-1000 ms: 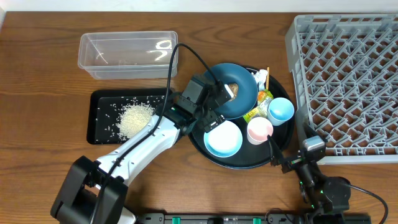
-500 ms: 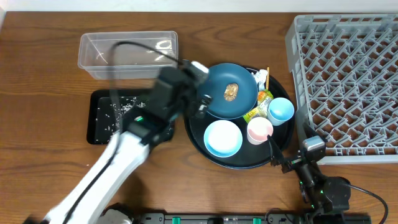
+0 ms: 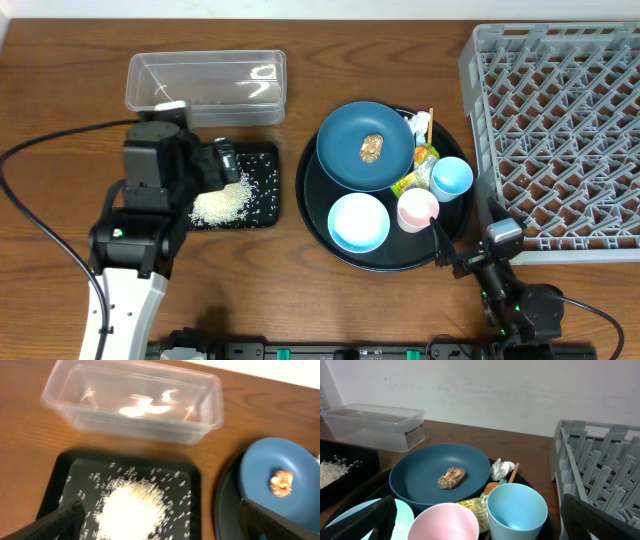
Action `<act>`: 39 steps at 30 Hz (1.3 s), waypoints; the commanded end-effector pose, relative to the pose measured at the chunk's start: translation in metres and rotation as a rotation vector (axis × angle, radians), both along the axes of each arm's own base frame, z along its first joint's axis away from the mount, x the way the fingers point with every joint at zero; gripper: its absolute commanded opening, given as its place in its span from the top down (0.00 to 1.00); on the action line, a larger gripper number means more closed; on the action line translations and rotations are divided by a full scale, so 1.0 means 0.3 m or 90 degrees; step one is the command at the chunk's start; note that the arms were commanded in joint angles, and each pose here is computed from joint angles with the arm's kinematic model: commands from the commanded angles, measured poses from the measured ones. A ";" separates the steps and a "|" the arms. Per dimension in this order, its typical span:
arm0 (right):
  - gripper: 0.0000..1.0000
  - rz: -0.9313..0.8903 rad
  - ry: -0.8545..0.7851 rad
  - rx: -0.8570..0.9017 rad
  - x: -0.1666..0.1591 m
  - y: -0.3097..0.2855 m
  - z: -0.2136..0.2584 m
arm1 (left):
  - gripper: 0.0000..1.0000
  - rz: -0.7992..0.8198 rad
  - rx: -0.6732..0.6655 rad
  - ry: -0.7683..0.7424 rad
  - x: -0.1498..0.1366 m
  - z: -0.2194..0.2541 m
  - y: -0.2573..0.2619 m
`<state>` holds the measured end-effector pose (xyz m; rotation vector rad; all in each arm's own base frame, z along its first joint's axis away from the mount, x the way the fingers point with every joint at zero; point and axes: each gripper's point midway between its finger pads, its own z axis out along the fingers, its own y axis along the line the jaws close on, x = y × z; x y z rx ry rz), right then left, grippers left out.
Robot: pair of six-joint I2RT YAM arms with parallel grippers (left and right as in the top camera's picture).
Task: Sort waste into correct bins and load items into the dishwasher rack
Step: 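Release the bowl and retract the left gripper over the black tray, then reach the right gripper to the light-blue bowl on the round tray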
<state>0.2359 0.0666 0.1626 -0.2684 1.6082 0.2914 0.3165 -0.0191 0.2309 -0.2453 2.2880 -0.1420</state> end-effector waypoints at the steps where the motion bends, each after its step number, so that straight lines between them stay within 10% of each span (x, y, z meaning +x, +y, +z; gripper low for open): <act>1: 0.01 -0.010 -0.007 -0.007 0.004 -0.012 0.005 | 0.02 0.046 -0.023 0.014 -0.014 -0.001 0.035; 14: 0.01 0.302 0.256 0.449 -0.165 0.234 0.066 | 0.02 0.046 -0.020 0.066 -0.058 -0.050 0.036; 24: 0.01 0.376 0.127 0.388 -0.224 0.250 0.271 | 0.02 0.046 -0.022 0.043 -0.036 -0.029 0.036; 39: 0.01 0.107 0.226 0.140 -0.079 0.111 0.434 | 0.02 0.134 -0.035 0.034 -0.034 -0.023 0.159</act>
